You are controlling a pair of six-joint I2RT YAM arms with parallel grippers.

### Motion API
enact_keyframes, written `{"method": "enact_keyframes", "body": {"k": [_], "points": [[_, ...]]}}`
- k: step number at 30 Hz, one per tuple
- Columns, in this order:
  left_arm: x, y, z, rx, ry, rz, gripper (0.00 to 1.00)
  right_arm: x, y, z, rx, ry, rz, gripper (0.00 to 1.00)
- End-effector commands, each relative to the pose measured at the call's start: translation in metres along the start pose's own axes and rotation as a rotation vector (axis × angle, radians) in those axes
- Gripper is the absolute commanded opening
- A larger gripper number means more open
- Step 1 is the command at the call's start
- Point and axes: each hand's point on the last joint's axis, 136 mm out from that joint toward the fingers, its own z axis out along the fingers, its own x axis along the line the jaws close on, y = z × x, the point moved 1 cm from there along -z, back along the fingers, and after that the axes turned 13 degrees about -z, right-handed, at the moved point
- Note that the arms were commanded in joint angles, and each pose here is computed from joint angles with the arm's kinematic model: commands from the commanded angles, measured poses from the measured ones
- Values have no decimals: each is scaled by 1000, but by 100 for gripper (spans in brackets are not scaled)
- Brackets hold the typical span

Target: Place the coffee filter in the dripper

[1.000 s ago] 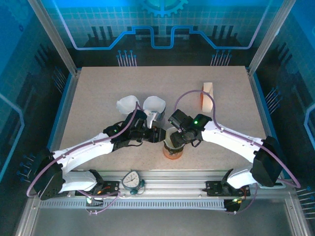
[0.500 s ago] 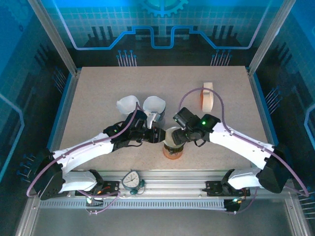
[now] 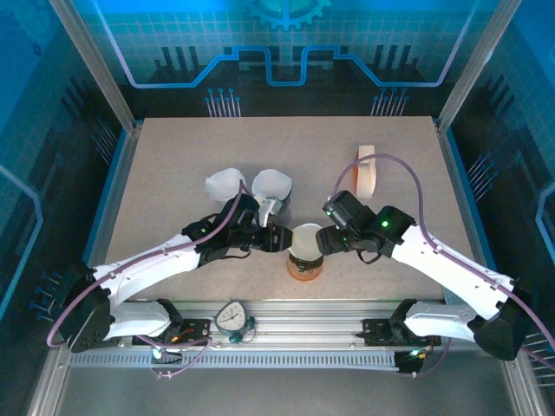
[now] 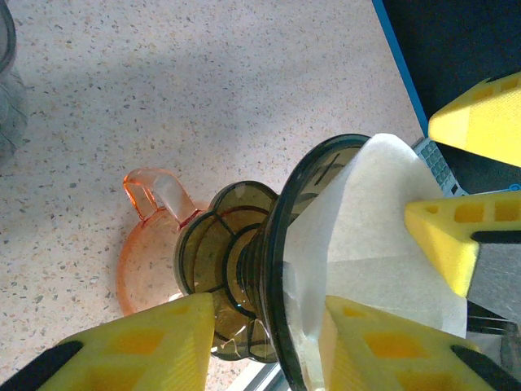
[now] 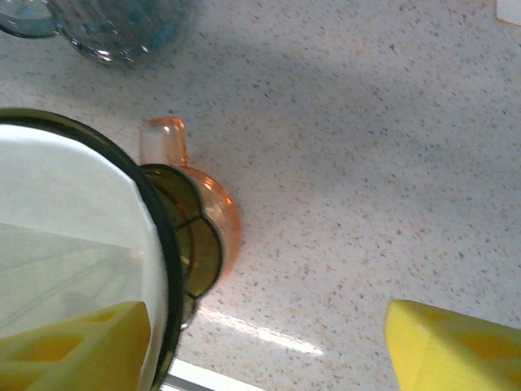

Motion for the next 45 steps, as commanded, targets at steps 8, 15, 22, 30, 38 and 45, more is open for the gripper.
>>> {"method": "enact_keyframes", "body": {"k": [8,15,22,30,38,45], "points": [[7,-2,2,-2,29,3,41,-14,21,-36,-128,-25,29,77],[4,1,0,-18,19,3,47,-18,33,-61,-249,-8,52,77],[0,3,-5,-41,6,6,58,-21,32,-63,-254,-14,61,77],[-14,8,-17,-67,-41,10,79,-22,33,-63,-264,-19,67,77],[-44,26,-59,-191,-114,26,99,-24,39,-71,-376,-5,82,78],[-46,43,-118,-407,-74,68,99,-33,28,-69,-427,-30,105,79]]}}
